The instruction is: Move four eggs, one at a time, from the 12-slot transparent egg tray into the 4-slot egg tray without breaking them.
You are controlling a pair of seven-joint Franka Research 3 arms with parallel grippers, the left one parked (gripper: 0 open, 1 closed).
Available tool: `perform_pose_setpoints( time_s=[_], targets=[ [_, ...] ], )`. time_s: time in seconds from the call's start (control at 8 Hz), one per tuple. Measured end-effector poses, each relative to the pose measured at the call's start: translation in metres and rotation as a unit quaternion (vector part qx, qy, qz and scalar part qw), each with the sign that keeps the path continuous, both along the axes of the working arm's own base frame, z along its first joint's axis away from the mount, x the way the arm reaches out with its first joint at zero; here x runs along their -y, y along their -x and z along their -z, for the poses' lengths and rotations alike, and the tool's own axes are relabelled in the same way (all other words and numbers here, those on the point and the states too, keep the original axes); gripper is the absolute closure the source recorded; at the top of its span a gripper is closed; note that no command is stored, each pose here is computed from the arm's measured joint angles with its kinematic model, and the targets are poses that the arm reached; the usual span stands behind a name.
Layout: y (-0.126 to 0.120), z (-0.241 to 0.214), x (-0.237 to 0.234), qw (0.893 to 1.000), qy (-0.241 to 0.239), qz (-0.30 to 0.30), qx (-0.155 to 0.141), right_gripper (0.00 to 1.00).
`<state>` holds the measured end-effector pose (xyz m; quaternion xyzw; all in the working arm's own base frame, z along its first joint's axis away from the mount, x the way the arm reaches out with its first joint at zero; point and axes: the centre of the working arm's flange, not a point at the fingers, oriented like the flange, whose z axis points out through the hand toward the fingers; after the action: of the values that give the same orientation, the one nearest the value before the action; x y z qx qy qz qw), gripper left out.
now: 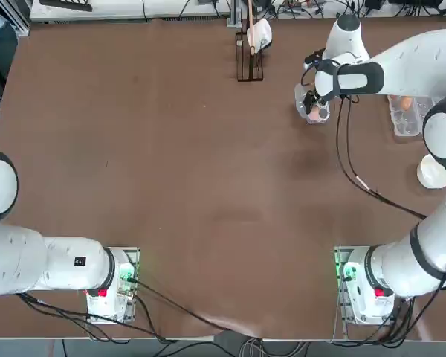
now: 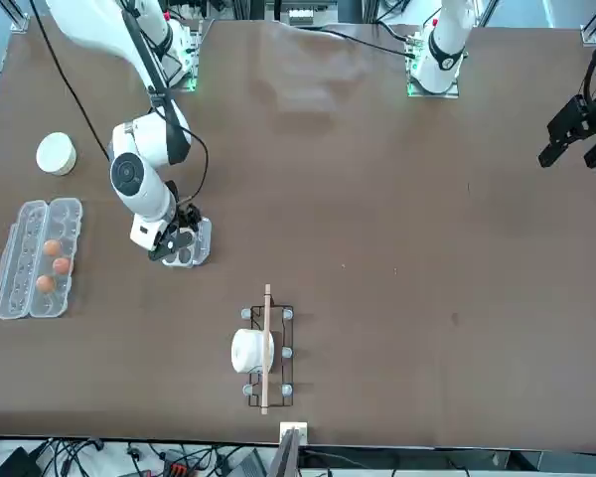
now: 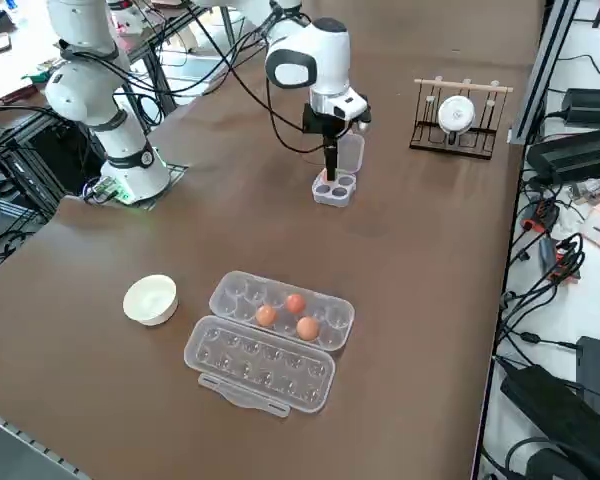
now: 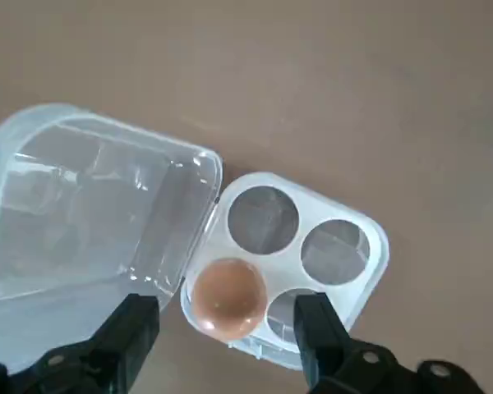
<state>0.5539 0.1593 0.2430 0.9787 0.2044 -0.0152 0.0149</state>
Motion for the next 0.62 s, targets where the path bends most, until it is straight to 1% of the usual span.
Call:
perform_pose_setpoints(
  time_s=[0.12, 0.25, 0.38, 0.5, 0.62],
  targets=[
    [-0.004, -0.008, 0.001, 1.0, -0.002, 0.002, 0.008, 0.0],
    [-0.01, -0.023, 0.006, 1.0, -0.005, 0.006, 0.022, 0.0],
    [-0.015, -0.044, 0.014, 0.999, -0.007, -0.003, 0.037, 0.0],
    [-0.02, -0.067, 0.029, 0.999, -0.004, -0.029, 0.038, 0.0],
    [-0.027, -0.09, 0.059, 0.997, 0.002, -0.067, 0.028, 0.0]
  ],
)
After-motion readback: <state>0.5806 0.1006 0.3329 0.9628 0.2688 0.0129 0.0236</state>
